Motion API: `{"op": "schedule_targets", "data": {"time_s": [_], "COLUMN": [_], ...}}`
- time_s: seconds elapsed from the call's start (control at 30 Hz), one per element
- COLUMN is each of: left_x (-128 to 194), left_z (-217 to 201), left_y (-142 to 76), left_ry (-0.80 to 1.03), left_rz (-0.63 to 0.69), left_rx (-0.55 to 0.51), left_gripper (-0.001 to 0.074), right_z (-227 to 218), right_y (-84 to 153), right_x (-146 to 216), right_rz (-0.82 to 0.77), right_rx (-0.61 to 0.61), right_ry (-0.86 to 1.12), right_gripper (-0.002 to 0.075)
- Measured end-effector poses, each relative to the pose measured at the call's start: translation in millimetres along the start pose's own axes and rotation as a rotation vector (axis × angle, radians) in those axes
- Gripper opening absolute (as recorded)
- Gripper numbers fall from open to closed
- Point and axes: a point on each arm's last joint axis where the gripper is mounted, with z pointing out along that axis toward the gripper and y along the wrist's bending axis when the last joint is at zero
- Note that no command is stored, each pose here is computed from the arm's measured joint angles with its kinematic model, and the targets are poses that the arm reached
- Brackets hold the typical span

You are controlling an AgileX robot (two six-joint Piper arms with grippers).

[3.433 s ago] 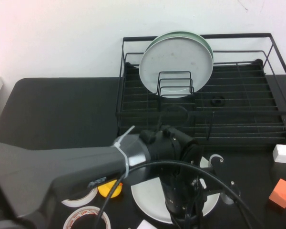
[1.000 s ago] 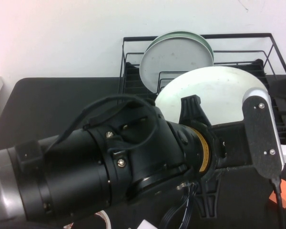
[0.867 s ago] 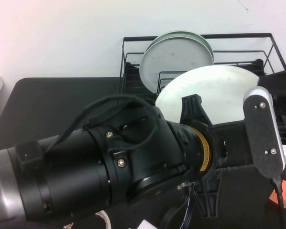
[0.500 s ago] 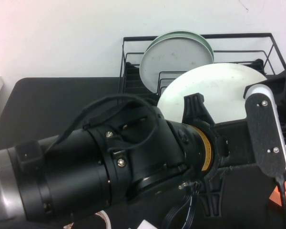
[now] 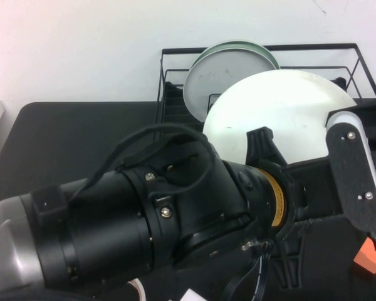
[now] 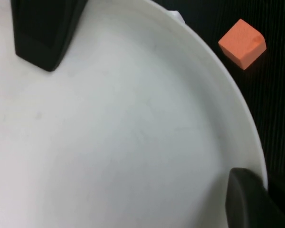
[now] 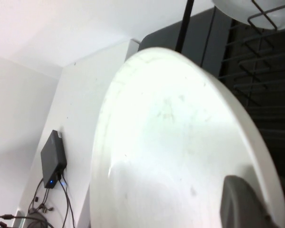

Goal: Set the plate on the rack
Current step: Hand over the plate, then place the plate on the rack

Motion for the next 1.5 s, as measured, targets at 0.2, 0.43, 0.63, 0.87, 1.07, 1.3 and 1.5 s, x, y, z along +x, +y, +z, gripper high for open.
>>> {"op": "schedule_targets", "data": {"time_s": [0.2, 0.43, 0.63, 0.87, 1.07, 1.3, 1.5], "left_x": [-0.4, -1.2, -3.8, 10.6, 40.4, 80.2, 102.8], "left_z": [0.8, -3.9, -39.2, -84.5, -101.2, -107.6, -109.2], "left_y": [-0.2, 1.2, 10.3, 14.2, -2.0, -28.6, -44.4], "left_ry": [-0.004, -0.015, -0.082, -0.053, -0.119, -0.242, -0.301], "left_rz": [-0.074, -0.244, -0.445, -0.544, -0.650, -0.815, -0.957], "left_rx": [0.000, -0.004, -0.028, -0.047, -0.036, 0.002, 0.044], "left_gripper": [0.0158, 0.0512, 0.0435, 0.0048, 0.0005, 0.0000, 0.0000], "right_z": [0.3, 0.3, -0.1, -7.8, -22.7, -35.9, -22.7], "right_y": [1.0, 1.4, -0.9, 21.0, 55.3, 80.2, 73.8], "right_x": [0.4, -0.1, -5.3, -33.7, -64.6, -94.1, -111.0], "right_rz": [-0.009, -0.044, -0.169, -0.489, -0.839, -1.099, -1.316], "right_rx": [-0.015, -0.019, 0.021, 0.042, 0.066, 0.148, 0.152], "right_ry": [0.005, -0.001, -0.044, -0.094, -0.156, -0.274, -0.245], "right_gripper": [0.0101, 0.0101, 0.0101, 0.0101, 0.0101, 0.0101, 0.0101]}}
